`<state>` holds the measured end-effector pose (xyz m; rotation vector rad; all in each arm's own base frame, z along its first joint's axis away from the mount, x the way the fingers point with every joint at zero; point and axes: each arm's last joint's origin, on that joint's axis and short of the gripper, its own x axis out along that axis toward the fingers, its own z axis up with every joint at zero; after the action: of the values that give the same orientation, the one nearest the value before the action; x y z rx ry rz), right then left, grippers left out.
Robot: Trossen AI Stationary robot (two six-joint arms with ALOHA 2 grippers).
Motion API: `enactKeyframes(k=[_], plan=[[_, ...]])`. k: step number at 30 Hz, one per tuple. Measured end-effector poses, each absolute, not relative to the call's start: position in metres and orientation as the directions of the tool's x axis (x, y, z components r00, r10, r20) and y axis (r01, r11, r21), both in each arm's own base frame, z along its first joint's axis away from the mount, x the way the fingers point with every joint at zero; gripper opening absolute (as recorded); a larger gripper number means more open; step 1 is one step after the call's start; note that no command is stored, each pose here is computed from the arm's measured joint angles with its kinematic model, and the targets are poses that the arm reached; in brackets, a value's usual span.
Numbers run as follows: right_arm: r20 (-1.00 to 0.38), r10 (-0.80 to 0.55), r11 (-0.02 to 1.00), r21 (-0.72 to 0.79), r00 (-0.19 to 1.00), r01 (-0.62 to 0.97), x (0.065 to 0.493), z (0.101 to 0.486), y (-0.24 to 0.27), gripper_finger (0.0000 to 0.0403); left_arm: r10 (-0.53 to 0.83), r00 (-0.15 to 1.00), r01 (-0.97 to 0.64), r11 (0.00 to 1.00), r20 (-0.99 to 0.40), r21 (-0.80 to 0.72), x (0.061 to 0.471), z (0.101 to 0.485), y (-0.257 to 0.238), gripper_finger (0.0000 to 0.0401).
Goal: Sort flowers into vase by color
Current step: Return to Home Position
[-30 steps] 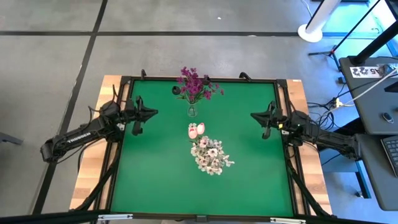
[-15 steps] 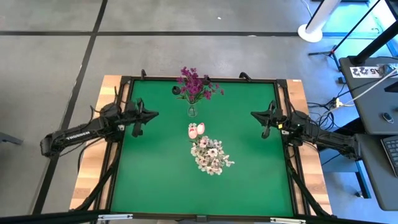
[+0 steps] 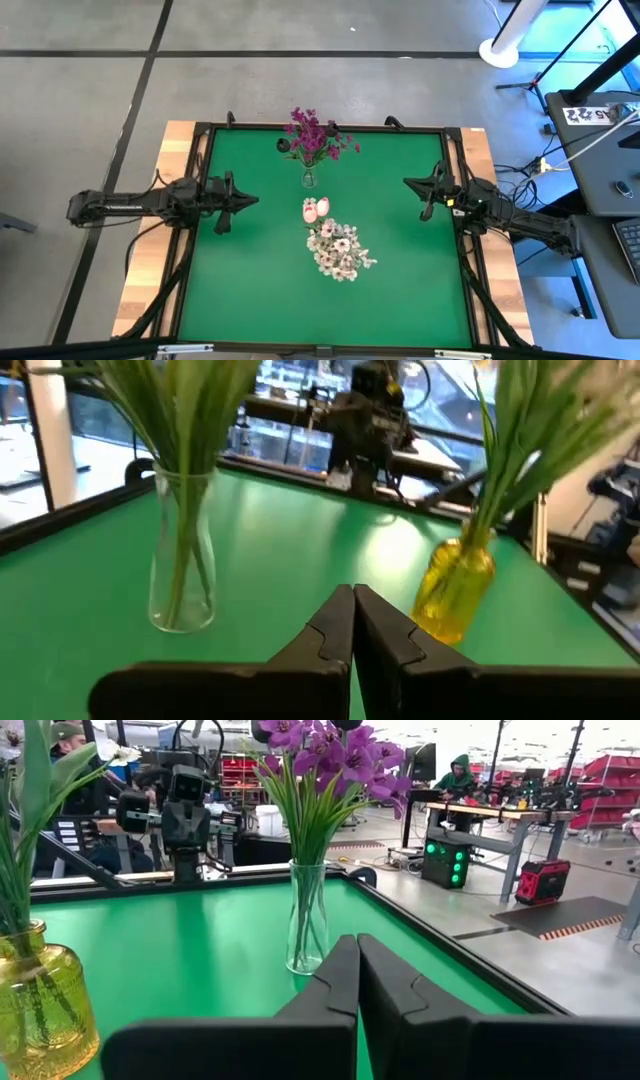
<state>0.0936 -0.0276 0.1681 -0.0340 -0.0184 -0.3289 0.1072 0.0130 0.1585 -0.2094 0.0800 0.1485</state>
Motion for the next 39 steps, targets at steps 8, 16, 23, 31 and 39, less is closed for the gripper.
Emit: enactKeyframes(k=[8, 16, 23, 31, 39], plan=[[-0.019, -0.323, 0.946, -0.033, 0.946, 0.322, 0.0961, 0.1647, -0.0283, 0.0001, 0.135, 0.985, -0.151, 0.978, -0.111, -0.147, 0.1072, 0.157, 0.0107, 0.0], [-0.06, -0.306, 0.952, -0.029, 0.95, 0.305, 0.0985, 0.1611, -0.0284, 0.0001, 0.094, 0.99, -0.11, 0.982, -0.109, -0.152, 0.1074, 0.1572, 0.0096, 0.0], [-0.022, -0.289, 0.957, -0.009, 0.957, 0.289, 0.098, 0.1646, -0.0277, 0.0001, 0.074, 0.989, -0.094, 0.983, -0.129, -0.155, 0.1068, 0.1551, 0.0089, 0.0], [0.027, -0.274, 0.962, -0.016, 0.961, 0.274, 0.0938, 0.1681, -0.0261, 0.0001, 0.075, 0.995, -0.085, 0.986, -0.073, -0.142, 0.1032, 0.1599, 0.0086, 0.0], [0.024, -0.261, 0.965, -0.013, 0.965, 0.261, 0.0939, 0.1678, -0.0257, 0.0001, 0.072, 0.997, -0.074, 0.99, -0.016, -0.124, 0.0992, 0.1645, 0.0082, 0.0]])
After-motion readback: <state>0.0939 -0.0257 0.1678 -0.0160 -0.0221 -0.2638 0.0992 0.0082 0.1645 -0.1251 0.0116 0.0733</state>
